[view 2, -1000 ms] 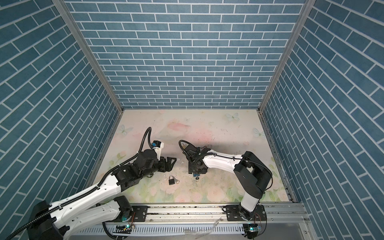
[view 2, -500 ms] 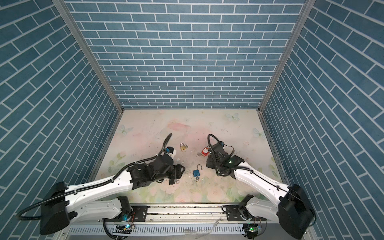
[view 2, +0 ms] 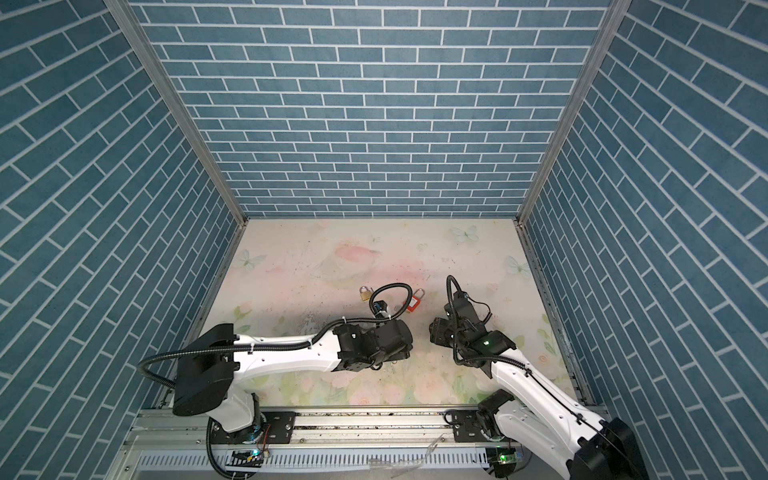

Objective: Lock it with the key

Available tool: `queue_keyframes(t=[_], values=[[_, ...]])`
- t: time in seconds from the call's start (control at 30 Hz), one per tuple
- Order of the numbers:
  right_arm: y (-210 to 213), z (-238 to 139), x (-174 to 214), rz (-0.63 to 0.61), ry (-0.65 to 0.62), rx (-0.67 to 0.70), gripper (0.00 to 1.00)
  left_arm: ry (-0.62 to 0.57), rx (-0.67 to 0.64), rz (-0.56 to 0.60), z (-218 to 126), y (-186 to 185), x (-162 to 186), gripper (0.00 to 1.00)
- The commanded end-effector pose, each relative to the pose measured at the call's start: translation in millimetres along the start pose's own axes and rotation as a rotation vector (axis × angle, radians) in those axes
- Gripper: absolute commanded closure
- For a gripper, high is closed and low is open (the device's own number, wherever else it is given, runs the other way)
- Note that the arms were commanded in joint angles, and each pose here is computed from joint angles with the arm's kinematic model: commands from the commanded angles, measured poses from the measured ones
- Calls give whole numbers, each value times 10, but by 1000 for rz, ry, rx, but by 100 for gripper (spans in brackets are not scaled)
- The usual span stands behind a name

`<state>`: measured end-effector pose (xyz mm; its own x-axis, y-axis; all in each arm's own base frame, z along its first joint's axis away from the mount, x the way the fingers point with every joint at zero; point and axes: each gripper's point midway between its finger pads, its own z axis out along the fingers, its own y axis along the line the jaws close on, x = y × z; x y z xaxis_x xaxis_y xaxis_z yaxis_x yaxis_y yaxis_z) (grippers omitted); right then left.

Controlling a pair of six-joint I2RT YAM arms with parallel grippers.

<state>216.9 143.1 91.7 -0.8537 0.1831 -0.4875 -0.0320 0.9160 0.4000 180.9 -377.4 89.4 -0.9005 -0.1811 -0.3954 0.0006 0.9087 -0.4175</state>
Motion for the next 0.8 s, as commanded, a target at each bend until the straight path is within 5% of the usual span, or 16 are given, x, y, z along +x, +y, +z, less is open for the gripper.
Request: queue_keyframes(t=[0.0, 0.23, 0.77], values=[[101, -33, -8, -64, 7, -67, 37, -9, -94, -27, 67, 147, 26, 35], [213, -75, -19, -116, 16, -133, 29, 17, -221, -32, 190, 353, 65, 36], [225, -84, 1, -110, 13, -152, 30, 74, -374, 30, 545, 440, 26, 42]])
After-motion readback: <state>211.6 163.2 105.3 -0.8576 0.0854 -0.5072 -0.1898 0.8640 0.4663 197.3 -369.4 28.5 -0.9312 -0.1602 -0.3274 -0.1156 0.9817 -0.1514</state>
